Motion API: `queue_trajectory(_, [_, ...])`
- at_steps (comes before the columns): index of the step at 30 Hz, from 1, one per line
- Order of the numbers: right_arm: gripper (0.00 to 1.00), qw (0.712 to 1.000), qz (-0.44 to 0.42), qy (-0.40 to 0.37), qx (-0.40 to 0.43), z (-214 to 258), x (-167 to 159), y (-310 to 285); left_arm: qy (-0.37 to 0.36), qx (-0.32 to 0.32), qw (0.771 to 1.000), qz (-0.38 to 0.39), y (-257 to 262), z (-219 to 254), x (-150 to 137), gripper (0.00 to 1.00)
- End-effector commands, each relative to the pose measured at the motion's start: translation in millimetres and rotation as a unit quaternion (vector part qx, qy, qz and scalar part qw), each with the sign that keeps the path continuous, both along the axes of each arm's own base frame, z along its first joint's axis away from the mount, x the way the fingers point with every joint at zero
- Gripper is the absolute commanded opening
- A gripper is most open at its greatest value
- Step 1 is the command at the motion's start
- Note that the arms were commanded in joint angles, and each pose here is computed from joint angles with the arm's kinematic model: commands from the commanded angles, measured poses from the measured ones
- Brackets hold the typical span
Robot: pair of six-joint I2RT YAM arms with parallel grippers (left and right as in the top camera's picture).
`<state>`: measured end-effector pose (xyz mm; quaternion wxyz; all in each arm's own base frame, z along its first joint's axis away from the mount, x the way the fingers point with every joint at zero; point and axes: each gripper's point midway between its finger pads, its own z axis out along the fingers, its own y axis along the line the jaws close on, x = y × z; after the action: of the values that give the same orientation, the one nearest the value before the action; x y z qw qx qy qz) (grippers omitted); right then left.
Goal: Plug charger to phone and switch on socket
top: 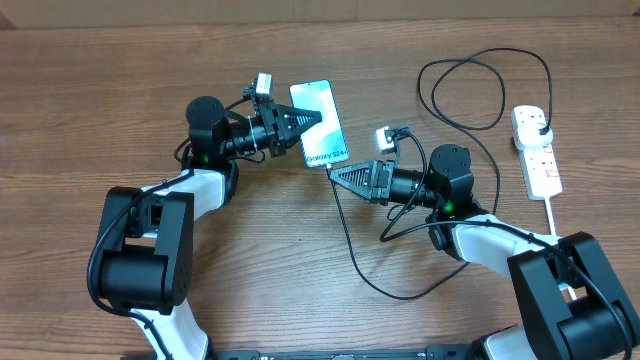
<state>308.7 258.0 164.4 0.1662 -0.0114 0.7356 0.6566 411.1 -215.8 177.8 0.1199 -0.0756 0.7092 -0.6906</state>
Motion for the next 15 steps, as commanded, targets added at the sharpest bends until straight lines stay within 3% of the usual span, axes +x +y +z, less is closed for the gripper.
queue_trajectory(1, [0.04,1.000,-0.021,-0.001,-0.001,-0.3,7.3,-3.8,-0.016,0.002,1.000,-0.016,-4.5,2.1,-6.3,0.04])
queue_trajectory(15, [0.04,0.999,-0.051,0.000,-0.009,-4.0,17.0,-7.2,0.008,-0.005,1.000,-0.028,-5.5,2.2,-10.5,0.04])
